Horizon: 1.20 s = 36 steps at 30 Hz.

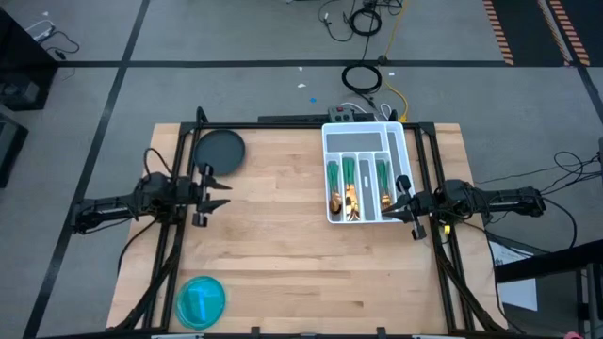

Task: Sort silverware
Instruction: Return to Home Position

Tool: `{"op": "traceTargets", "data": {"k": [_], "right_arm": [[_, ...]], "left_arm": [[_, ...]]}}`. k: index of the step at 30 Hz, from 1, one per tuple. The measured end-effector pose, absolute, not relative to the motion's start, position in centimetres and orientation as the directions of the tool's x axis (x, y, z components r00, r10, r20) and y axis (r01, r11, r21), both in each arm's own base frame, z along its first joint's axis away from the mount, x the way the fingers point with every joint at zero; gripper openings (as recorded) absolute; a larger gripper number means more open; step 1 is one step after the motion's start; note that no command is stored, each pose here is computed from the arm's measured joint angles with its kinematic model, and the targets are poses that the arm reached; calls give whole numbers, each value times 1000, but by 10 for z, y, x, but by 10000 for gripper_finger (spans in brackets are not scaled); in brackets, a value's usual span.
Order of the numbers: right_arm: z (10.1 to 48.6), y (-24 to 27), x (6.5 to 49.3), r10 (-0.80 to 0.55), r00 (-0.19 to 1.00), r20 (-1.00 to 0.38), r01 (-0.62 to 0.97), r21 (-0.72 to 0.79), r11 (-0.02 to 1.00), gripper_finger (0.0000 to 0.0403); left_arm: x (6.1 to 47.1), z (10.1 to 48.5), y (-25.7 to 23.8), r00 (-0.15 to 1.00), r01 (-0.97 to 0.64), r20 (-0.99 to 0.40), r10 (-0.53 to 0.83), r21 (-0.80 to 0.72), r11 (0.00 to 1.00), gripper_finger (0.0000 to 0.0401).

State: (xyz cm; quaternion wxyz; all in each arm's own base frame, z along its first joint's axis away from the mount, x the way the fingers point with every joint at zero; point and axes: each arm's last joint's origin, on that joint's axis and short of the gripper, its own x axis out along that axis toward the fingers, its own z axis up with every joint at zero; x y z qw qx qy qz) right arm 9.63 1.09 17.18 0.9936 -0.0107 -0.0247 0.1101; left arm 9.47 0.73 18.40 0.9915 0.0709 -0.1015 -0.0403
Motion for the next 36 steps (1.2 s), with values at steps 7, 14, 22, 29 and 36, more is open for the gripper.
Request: {"op": "traceTargets", "data": {"k": [7,14,22,29,36], "right_arm": [[172,11,96,219,975,47,-218,-27,976,25],[172,11,96,220,974,47,-219,-27,975,25],[172,11,96,219,975,47,-218,-27,976,25],[172,11,96,219,975,47,-218,-27,976,25],[172,11,96,219,975,46,-218,-27,976,25]], "left_arm": [[94,186,7,972,59,216,-94,163,985,171],[94,186,7,972,58,216,-93,162,985,171],[94,186,7,972,58,216,-93,162,985,171],[94,186,7,972,58,216,-93,161,985,171],[94,186,7,972,58,216,-92,162,985,171]]}}
